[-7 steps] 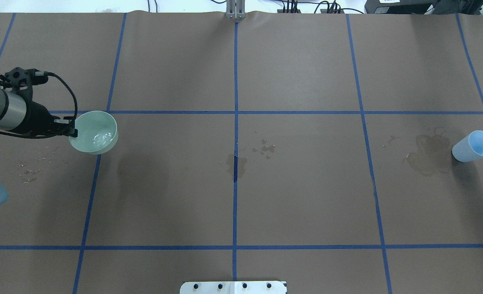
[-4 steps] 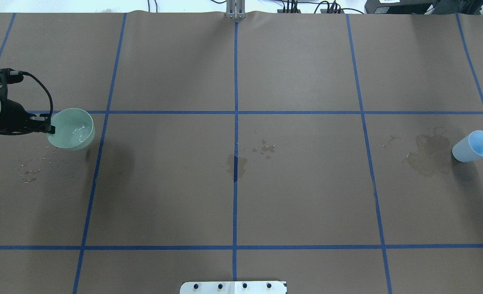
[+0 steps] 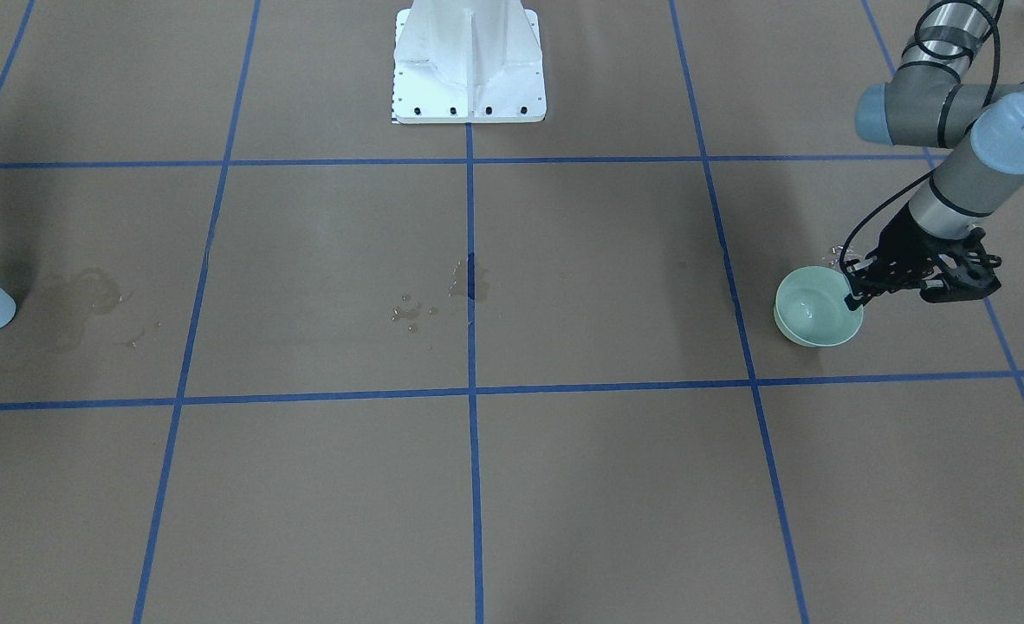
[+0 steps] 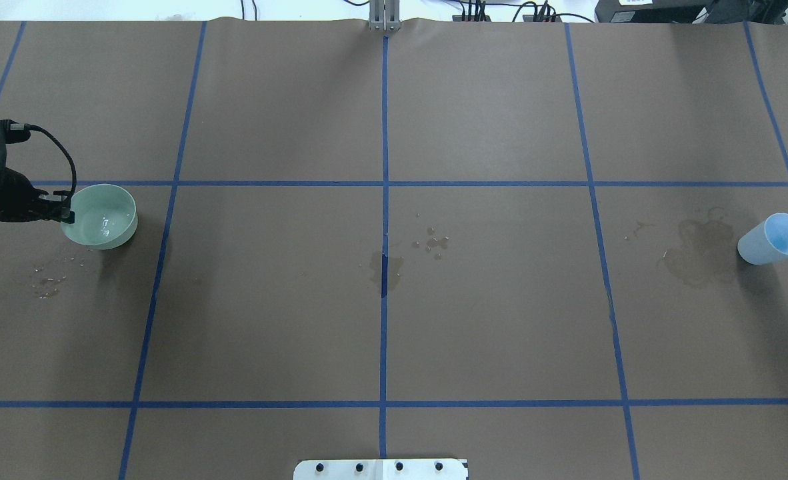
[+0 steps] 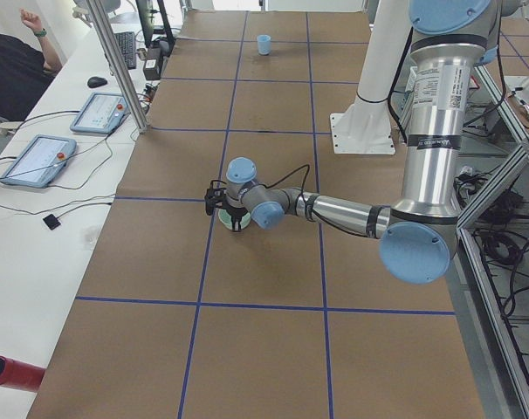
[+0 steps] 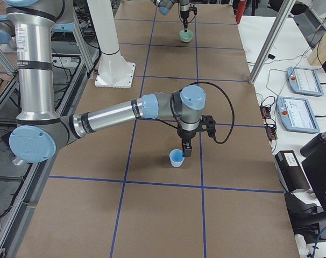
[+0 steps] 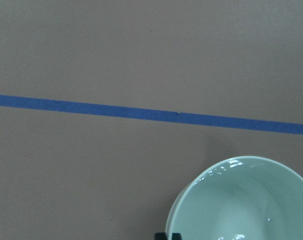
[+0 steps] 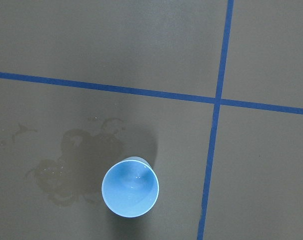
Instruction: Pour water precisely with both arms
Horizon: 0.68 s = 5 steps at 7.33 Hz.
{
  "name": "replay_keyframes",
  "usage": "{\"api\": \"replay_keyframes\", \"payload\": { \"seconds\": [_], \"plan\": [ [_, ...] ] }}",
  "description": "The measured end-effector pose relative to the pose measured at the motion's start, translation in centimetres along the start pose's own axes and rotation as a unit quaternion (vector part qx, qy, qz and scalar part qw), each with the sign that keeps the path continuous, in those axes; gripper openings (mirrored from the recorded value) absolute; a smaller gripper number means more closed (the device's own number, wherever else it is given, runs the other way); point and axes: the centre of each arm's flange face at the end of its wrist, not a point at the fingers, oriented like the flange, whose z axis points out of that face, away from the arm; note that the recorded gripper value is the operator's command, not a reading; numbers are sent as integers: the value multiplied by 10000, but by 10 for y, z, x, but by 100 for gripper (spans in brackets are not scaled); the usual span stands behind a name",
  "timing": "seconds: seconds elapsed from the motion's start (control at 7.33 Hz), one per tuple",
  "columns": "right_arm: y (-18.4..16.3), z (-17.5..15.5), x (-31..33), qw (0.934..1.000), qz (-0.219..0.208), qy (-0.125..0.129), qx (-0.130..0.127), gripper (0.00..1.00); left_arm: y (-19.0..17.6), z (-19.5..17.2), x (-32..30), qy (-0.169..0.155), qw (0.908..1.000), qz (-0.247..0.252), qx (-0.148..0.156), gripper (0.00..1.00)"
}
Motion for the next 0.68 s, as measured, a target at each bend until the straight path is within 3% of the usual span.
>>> {"api": "replay_keyframes", "payload": {
  "seconds": [0.14, 0.41, 0.68],
  "plan": [
    [0, 0, 0, 10000, -10, -1, 2, 99, 0, 2, -2, -22, 10000, -12, -13, 37],
    [0, 0, 0, 10000, -18, 1, 0, 99, -1, 3, -2, -28, 10000, -8, -15, 100],
    [0, 0, 0, 10000, -17, 0, -2, 99, -2, 0, 1, -4, 10000, 3, 8, 100]
  ]
}}
